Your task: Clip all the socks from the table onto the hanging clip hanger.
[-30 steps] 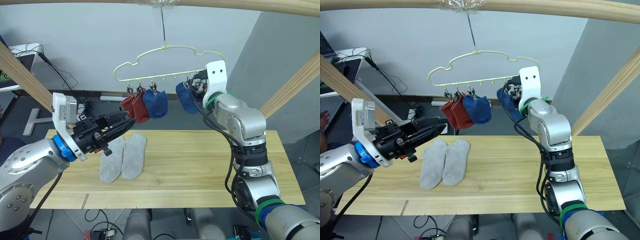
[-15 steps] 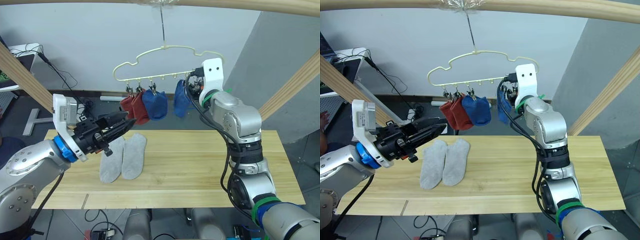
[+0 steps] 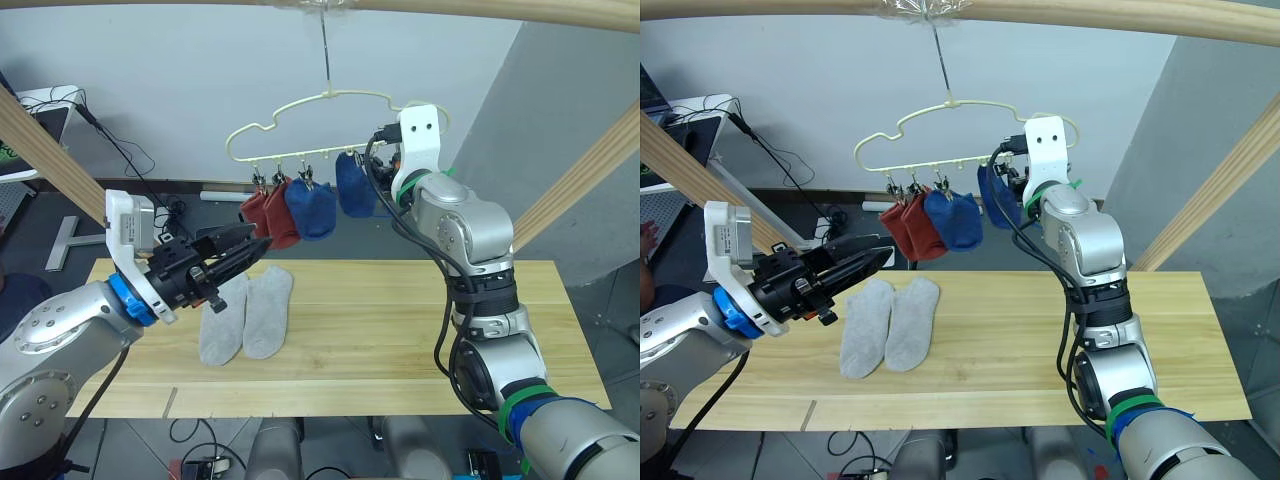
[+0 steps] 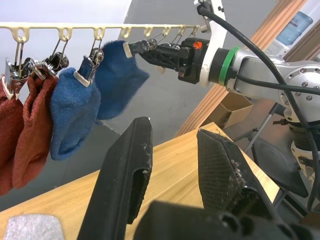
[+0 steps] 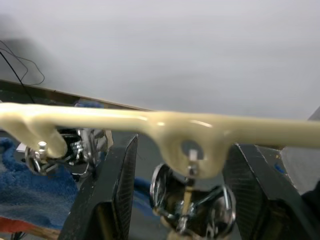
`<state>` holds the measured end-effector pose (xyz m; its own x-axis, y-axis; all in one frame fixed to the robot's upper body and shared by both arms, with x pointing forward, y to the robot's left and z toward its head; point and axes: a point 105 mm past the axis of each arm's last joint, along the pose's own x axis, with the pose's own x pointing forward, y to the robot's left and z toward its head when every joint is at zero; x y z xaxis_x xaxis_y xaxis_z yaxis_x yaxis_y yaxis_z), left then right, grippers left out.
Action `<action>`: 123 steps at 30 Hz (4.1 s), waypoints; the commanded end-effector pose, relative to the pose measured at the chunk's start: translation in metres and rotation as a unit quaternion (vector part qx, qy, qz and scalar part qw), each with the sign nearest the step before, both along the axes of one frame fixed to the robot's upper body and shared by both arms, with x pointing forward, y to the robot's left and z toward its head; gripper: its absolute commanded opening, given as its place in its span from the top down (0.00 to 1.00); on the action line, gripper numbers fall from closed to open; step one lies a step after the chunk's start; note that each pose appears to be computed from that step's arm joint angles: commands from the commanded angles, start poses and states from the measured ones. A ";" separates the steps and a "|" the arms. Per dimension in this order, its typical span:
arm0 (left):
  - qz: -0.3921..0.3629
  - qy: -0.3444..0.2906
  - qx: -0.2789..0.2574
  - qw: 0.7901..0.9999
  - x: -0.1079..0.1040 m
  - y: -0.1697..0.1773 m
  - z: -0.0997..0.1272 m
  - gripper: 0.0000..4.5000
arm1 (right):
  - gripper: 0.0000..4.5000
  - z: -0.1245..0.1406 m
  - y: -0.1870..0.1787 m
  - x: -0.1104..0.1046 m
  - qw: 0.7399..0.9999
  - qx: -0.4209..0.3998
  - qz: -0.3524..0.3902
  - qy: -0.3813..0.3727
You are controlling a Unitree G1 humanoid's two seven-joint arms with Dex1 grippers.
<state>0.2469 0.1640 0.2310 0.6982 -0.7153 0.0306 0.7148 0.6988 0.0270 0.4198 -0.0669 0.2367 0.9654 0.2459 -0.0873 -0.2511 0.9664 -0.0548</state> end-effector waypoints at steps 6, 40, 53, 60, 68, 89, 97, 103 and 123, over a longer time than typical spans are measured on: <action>-0.006 -0.028 0.004 1.000 -0.005 -0.005 0.007 0.62 | 0.44 0.026 0.004 0.000 0.999 0.013 0.000 -0.042; -0.008 -0.029 0.006 1.000 -0.004 -0.008 0.005 0.63 | 0.61 0.029 0.002 -0.001 0.999 0.015 -0.008 -0.046; -0.011 -0.029 0.006 0.999 -0.003 -0.009 0.005 0.63 | 0.61 0.033 -0.002 -0.001 0.998 0.017 -0.018 -0.055; -0.013 -0.029 0.005 0.999 -0.003 -0.010 0.004 0.63 | 0.61 0.037 -0.003 -0.001 0.998 0.020 -0.018 -0.059; -0.012 -0.028 0.002 1.000 -0.002 -0.010 0.003 0.63 | 0.61 0.042 -0.003 0.000 0.997 0.024 -0.019 -0.064; -0.010 -0.027 0.002 1.000 -0.003 -0.011 0.001 0.63 | 0.98 0.045 -0.001 -0.001 0.997 0.027 -0.020 -0.065; 0.034 0.029 0.039 0.998 0.000 0.002 -0.024 0.63 | 0.98 0.047 -0.002 -0.002 0.997 0.026 -0.023 -0.066; 0.117 0.148 0.133 0.973 0.011 0.029 -0.077 0.63 | 0.98 0.048 0.000 -0.005 0.997 0.028 -0.020 -0.065; 0.143 0.139 0.233 0.952 0.068 0.019 -0.143 0.01 | 0.98 0.047 0.000 -0.011 0.998 0.032 -0.022 -0.058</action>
